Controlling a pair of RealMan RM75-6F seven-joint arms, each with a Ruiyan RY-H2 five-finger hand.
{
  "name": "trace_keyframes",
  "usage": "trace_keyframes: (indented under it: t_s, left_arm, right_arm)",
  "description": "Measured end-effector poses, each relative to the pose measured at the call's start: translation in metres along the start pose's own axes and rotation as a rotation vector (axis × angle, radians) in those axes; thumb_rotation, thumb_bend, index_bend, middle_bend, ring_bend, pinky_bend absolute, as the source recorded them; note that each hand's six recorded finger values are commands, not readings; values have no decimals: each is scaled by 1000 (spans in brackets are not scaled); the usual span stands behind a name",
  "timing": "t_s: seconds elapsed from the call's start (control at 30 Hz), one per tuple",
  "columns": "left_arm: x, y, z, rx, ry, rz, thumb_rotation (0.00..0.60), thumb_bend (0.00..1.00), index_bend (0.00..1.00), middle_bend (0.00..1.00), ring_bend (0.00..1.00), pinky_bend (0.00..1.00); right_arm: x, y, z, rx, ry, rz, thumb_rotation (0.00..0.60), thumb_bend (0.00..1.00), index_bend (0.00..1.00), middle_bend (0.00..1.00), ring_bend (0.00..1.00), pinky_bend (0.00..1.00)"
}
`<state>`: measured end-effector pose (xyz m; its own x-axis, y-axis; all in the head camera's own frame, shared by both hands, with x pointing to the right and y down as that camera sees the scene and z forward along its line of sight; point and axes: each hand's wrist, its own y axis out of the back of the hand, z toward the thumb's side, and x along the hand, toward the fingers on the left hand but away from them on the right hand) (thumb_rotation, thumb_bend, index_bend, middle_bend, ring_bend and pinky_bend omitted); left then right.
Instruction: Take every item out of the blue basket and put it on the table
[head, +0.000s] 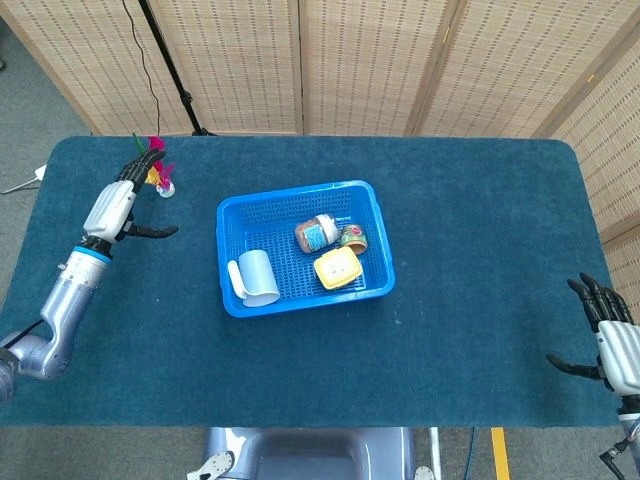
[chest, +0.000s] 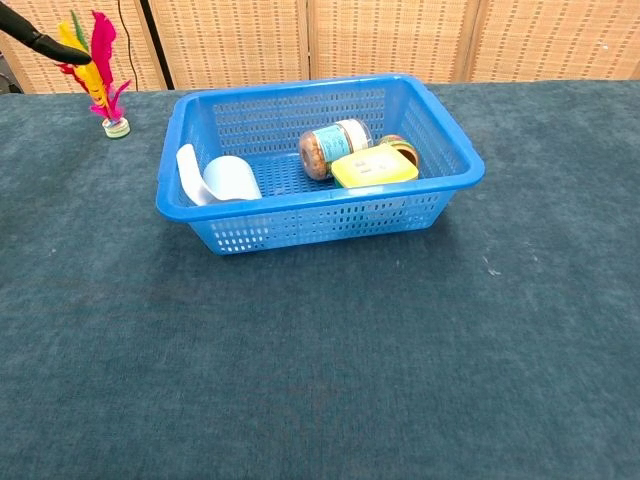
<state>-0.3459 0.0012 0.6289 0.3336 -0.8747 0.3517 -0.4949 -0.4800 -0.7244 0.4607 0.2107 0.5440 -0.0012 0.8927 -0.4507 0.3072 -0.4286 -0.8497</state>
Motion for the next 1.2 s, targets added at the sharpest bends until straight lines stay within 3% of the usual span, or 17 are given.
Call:
trace_keyframes:
  t_s: [0.23,0.43,0.53,0.77,0.97,1.2]
  left_arm:
    - [-18,-21,48,238,-118,-113,600,60,0,0,0,0]
    - [-20,-59,83,363,-156,-241,600,60,0,0,0,0]
    - [-12,-76,95,342,-141,-286,600,60,0,0,0,0]
    - [13,-134,136,188,-113,-367,600,60,0,0,0,0]
    - [34,-176,165,102,-82,-384,600,62,0,0,0,0]
    - [59,-205,182,39,-28,-355,600,63,0,0,0,0]
  right_arm:
    - [2,3,1,-12,9,-5,600,0,0,0,0,0]
    - [0,4,-2,-21,2,-3,600,0,0,0,0,0]
    - [-1,4,-4,-24,-3,-1,600,0,0,0,0,0]
    - [-6,4,-10,-38,-19,7,600,0,0,0,0,0]
    - [-9,7,-17,-54,-40,4,600,0,0,0,0,0]
    - [-13,10,-26,-75,-65,-2,600,0,0,0,0,0]
